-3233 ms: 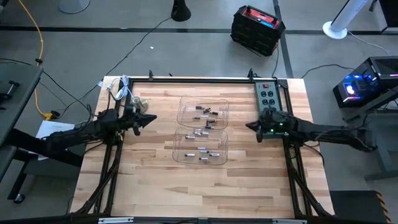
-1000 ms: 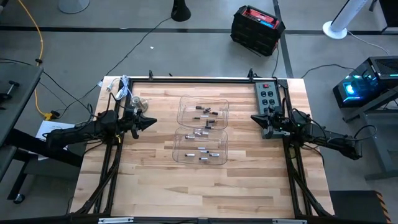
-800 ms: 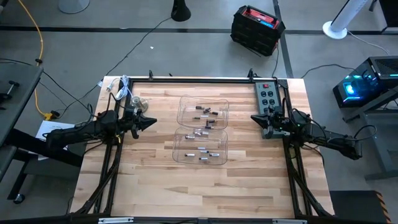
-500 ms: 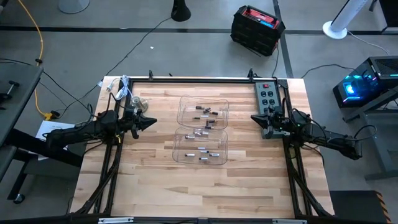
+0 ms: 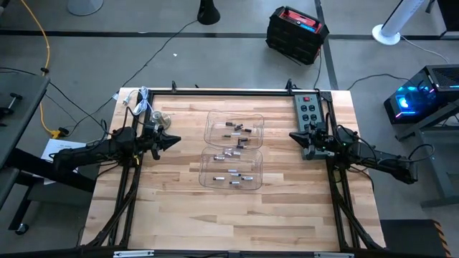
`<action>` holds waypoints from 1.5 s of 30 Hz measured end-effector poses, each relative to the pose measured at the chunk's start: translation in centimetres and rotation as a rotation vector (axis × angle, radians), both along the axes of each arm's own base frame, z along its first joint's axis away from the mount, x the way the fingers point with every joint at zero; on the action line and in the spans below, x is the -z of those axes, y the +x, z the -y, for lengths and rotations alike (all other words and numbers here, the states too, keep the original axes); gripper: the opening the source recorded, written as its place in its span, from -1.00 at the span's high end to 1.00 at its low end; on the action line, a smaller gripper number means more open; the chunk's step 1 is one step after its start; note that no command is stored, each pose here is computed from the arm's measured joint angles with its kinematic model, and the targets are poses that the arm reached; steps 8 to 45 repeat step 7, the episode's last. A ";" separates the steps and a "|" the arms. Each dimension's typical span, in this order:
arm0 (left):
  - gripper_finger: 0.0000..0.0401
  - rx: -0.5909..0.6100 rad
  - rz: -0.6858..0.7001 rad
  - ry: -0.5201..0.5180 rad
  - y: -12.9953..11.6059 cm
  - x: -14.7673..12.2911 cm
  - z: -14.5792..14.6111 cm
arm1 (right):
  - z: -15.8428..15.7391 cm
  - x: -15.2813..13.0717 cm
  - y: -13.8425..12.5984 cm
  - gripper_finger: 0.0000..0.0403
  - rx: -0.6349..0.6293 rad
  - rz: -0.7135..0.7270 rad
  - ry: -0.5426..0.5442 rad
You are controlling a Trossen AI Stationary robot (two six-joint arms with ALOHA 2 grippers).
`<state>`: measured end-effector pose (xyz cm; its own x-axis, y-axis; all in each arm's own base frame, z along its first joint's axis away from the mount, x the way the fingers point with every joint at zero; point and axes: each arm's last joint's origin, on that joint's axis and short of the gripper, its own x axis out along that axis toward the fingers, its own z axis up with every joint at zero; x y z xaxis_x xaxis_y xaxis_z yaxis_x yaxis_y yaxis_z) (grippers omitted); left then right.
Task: Sort batteries
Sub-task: Return to home position
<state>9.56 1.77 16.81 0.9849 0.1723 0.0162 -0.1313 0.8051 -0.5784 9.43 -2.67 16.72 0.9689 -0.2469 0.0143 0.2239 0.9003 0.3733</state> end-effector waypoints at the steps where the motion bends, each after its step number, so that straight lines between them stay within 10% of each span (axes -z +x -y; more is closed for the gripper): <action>1: 1.00 0.000 0.000 0.000 0.0 0.0 0.0 | 0.0 0.0 0.0 1.00 0.000 0.000 0.000; 45: 1.00 0.000 0.000 0.000 0.0 0.0 0.0 | 0.0 0.0 0.0 1.00 0.000 0.000 0.000</action>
